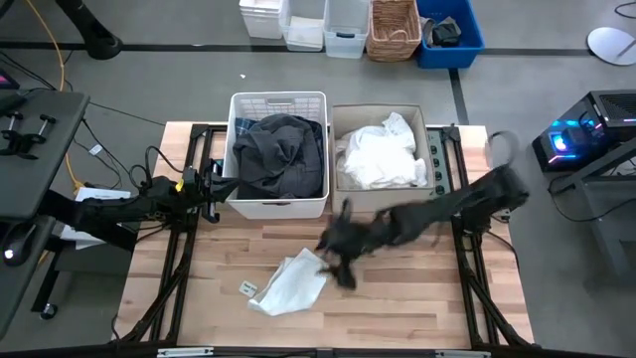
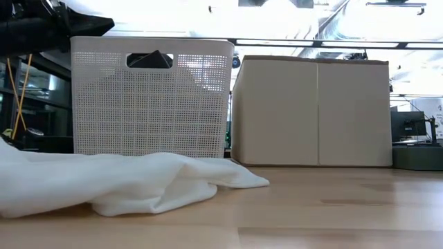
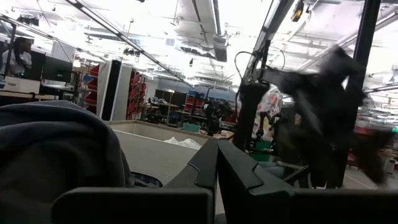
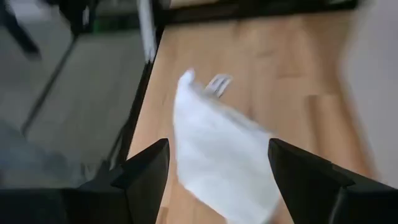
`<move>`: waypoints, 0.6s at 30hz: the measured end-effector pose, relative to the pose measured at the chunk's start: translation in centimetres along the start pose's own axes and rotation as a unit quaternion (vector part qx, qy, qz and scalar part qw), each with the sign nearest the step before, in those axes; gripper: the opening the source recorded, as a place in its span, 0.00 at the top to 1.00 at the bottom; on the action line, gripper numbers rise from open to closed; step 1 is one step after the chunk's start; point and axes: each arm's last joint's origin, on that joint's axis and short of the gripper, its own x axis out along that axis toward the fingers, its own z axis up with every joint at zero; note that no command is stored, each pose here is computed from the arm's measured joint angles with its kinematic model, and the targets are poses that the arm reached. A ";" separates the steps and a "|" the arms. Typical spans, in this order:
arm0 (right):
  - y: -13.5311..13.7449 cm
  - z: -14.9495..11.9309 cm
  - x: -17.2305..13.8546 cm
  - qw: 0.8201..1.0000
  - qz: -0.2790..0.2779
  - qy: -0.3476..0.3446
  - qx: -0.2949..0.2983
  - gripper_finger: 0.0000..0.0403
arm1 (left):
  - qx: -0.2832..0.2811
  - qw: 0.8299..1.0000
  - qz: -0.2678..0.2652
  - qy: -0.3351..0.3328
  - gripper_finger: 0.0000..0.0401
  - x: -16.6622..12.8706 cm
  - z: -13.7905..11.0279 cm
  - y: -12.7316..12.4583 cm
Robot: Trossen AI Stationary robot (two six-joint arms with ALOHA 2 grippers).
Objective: Sort clothes
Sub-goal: Put the white microfiber cloth into the laundry organizer
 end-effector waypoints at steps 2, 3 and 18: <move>1.5 -1.1 3.4 0.999 0.006 0.022 -0.040 0.34 | 0.000 1.000 0.000 0.000 1.00 0.0 0.0 0.0; 2.1 -1.6 5.0 0.998 0.006 0.035 -0.061 0.34 | 0.000 1.000 0.000 0.000 1.00 0.0 0.0 0.0; 3.7 -2.9 18.3 0.958 -0.011 0.142 -0.249 0.34 | 0.000 1.000 0.000 0.000 1.00 0.0 0.0 0.0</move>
